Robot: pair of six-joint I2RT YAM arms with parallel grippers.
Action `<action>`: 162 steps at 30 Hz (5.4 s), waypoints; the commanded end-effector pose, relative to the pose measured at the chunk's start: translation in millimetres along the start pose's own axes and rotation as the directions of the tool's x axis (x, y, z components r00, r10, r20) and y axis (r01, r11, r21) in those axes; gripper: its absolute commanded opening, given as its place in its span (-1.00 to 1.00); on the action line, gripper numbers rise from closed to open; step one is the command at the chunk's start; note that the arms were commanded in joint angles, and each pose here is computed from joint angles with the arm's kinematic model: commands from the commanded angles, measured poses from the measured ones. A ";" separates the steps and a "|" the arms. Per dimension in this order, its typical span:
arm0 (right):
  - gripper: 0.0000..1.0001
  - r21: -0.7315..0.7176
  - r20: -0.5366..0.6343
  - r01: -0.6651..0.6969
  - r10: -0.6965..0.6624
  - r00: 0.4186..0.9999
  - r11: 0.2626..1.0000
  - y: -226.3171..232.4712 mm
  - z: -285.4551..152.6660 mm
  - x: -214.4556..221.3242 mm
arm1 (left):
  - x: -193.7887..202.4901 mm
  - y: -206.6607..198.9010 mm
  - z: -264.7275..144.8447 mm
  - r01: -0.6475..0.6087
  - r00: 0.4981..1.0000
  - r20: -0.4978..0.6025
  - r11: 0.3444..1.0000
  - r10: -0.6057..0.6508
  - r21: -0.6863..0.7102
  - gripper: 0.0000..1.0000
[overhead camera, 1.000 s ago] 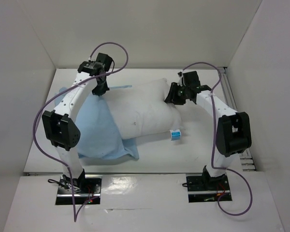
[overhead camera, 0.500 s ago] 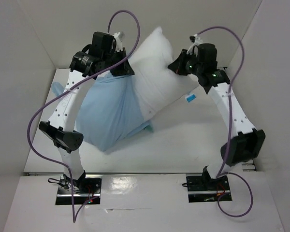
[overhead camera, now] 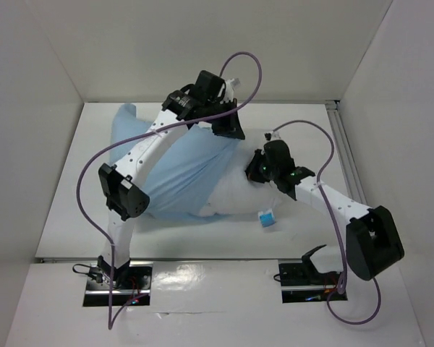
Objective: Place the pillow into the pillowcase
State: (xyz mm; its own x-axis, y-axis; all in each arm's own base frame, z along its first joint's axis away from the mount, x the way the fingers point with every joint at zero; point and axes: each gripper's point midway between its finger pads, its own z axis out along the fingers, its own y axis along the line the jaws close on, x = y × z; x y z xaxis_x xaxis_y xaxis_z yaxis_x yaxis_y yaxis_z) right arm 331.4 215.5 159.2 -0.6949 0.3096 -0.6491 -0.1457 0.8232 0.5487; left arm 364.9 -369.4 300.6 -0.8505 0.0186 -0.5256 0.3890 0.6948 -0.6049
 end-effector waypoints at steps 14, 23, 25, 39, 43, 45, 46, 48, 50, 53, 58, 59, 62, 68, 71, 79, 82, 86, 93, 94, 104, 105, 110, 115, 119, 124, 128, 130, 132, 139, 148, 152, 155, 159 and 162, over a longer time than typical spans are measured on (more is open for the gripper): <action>-1.00 -0.071 0.224 -0.240 0.250 0.942 0.968 38.6 -58.9 -20.3 | -65.3 -39.0 -18.4 -0.123 0.976 0.205 0.964 0.074 0.234 -0.63; -1.00 -0.008 0.151 -0.198 0.197 0.969 0.980 38.1 3.6 -17.2 | -54.3 -48.3 -121.0 -0.222 0.926 0.324 0.973 0.192 0.060 1.00; -1.00 -0.024 0.154 -0.162 0.164 0.974 0.986 46.6 2.5 -25.4 | -32.7 -4.9 -121.2 -0.149 0.937 0.302 0.983 0.174 -0.103 1.00; -1.00 -0.018 0.141 -0.152 0.153 0.978 0.988 23.4 -29.7 -43.8 | 145.0 193.7 -85.4 0.373 0.906 0.297 0.899 -0.301 -0.228 0.94; -1.00 -0.018 0.154 -0.155 0.156 0.976 0.988 15.7 -36.4 -61.8 | 137.8 241.5 -72.9 0.383 0.897 0.359 0.860 -0.258 -0.337 0.90; -1.00 -0.039 0.148 -0.158 0.162 0.976 0.987 17.5 -38.6 -66.0 | 122.8 252.8 -63.9 0.390 0.887 0.388 0.856 -0.251 -0.339 0.88; -1.00 -0.039 0.148 -0.158 0.162 0.976 0.987 17.5 -38.6 -66.0 | 126.5 271.2 -50.6 0.413 0.888 0.365 0.833 -0.278 -0.368 0.88; -1.00 -0.036 0.141 -0.165 0.168 0.976 0.986 15.4 -34.8 -68.7 | 112.6 277.2 -35.8 0.424 0.881 0.368 0.839 -0.296 -0.341 0.88; -1.00 -0.032 0.149 -0.160 0.163 0.975 0.987 14.2 -36.7 -73.6 | 113.6 287.8 -12.4 0.448 0.878 0.337 0.832 -0.340 -0.328 0.88; -1.00 -0.030 0.158 -0.163 0.166 0.973 0.986 15.3 -40.4 -80.7 | 104.8 300.3 1.0 0.464 0.869 0.346 0.823 -0.353 -0.327 0.80; -1.00 -0.025 0.169 -0.152 0.154 0.974 0.988 14.8 -46.4 -90.9 | 88.1 311.5 17.9 0.464 0.866 0.354 0.831 -0.353 -0.307 0.67; -1.00 -0.025 0.169 -0.152 0.154 0.974 0.988 14.8 -46.4 -90.8 | 88.3 312.1 20.5 0.453 0.872 0.347 0.838 -0.346 -0.303 0.58; -1.00 -0.020 0.175 -0.156 0.157 0.972 0.987 11.9 -46.8 -93.0 | 69.9 299.0 25.5 0.420 0.875 0.357 0.878 -0.327 -0.227 0.27; -1.00 -0.029 0.168 -0.166 0.168 0.971 0.986 13.1 -44.1 -92.5 | 64.0 276.8 21.3 0.382 0.890 0.334 0.908 -0.311 -0.172 -1.00; -1.00 -0.062 0.170 -0.165 0.174 0.970 0.984 18.9 -39.0 -95.9 | 64.0 249.0 -0.9 0.340 0.893 0.348 0.935 -0.286 -0.104 -1.00; -1.00 -0.212 0.505 0.062 0.055 0.861 0.975 113.6 -92.1 -286.4 | -88.7 44.6 -140.0 -0.071 0.837 0.539 0.959 -0.093 0.275 -1.00; -1.00 -0.280 0.589 0.148 0.048 0.806 0.948 151.9 -127.6 -315.3 | -105.1 -21.0 -190.9 -0.222 0.798 0.601 0.910 -0.035 0.349 -1.00; -1.00 -0.247 0.423 0.086 0.028 0.906 0.965 134.4 -55.3 -223.4 | -60.9 -52.3 -184.1 -0.240 0.852 0.522 0.856 -0.041 0.458 -1.00; -1.00 -0.031 0.075 -0.160 0.162 0.984 0.987 20.3 74.6 -25.1 | 57.2 -43.6 -126.9 -0.007 0.968 0.201 0.783 -0.151 0.622 -1.00; -1.00 -0.025 0.070 -0.161 0.162 0.984 0.987 16.4 75.4 -20.1 | 67.1 -45.7 -129.0 -0.007 0.971 0.192 0.779 -0.146 0.627 -1.00; -1.00 -0.031 0.081 -0.102 0.104 0.991 0.994 22.6 32.2 -25.1 | 123.2 -25.4 -158.9 -0.044 0.973 0.226 0.925 -0.046 0.377 -0.20; -1.00 -0.029 0.079 -0.102 0.104 0.991 0.994 21.5 27.5 -23.1 | 125.0 -21.9 -160.1 -0.048 0.975 0.221 0.936 -0.033 0.350 0.29; -1.00 -0.042 -0.022 0.034 -0.035 0.999 0.999 19.5 1.8 22.7 | 122.2 -18.6 -184.4 -0.121 0.974 0.212 0.968 0.074 0.219 1.00; -0.99 -0.032 -0.157 0.149 -0.152 0.976 0.988 8.4 -10.4 70.5 | 84.7 -8.9 -196.1 -0.170 0.945 0.299 0.980 0.134 0.100 0.07; 0.64 0.014 -0.179 0.202 -0.196 0.964 0.979 3.2 -20.8 64.3 | 26.4 49.8 -183.3 -0.045 0.933 0.338 0.975 0.119 -0.217 -0.56; 0.89 0.118 -0.037 0.205 -0.202 0.979 0.972 16.3 -33.8 -3.7 | -18.7 146.8 -133.8 0.068 0.942 0.303 0.806 0.141 -0.588 0.76; 0.91 0.111 -0.035 0.144 -0.141 0.989 0.983 13.2 -27.6 -37.1 | -32.0 203.1 -112.7 0.090 0.961 0.231 0.617 0.153 -0.782 0.82; 0.93 0.068 -0.036 0.072 -0.070 0.997 0.995 5.7 -26.3 -48.5 | -34.5 212.0 -107.8 0.067 0.970 0.190 0.578 0.154 -0.813 0.82; 0.93 0.032 -0.021 0.021 -0.020 1.000 0.999 -3.7 -25.9 -58.8 | -31.6 224.9 -93.3 0.043 0.978 0.149 0.555 0.148 -0.831 0.82; 0.99 -0.142 -0.173 -0.093 0.068 0.983 0.986 0.0 -2.6 -32.5 | -13.9 256.7 -86.8 0.002 0.993 0.055 0.450 0.105 -0.893 0.60; 0.42 -0.280 -0.295 -0.151 0.064 0.953 0.948 36.3 43.1 18.3 | -27.3 200.8 -93.7 0.015 0.983 0.135 0.670 0.128 -0.742 -1.00; -1.00 -0.394 -0.185 -0.068 -0.007 0.983 0.917 77.9 43.0 -38.5 | -39.5 112.7 -84.4 -0.052 0.972 0.190 0.921 0.135 -0.387 -1.00; -1.00 -0.424 0.035 0.119 -0.115 0.993 0.898 119.4 12.8 -120.4 | -60.6 22.1 -112.5 -0.145 0.929 0.343 0.989 0.140 -0.012 -1.00; -1.00 -0.393 0.231 0.252 -0.171 0.958 0.884 150.5 -46.9 -175.2 | -81.7 -52.4 -158.7 -0.232 0.884 0.454 0.947 0.110 0.223 -1.00; -1.00 -0.384 0.237 0.219 -0.133 0.962 0.897 142.0 -63.2 -150.6 | -78.6 -101.8 -176.5 -0.297 0.861 0.496 0.901 0.110 0.316 -1.00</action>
State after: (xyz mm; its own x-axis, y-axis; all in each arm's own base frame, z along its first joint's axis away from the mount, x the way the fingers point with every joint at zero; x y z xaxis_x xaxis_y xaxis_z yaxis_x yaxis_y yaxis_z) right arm 405.7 251.7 335.6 -0.5537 0.2792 -0.7846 -0.4813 0.6616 0.5750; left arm 395.2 -254.9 399.9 -0.6060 -0.2155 -0.7658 0.4071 0.7430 -0.5312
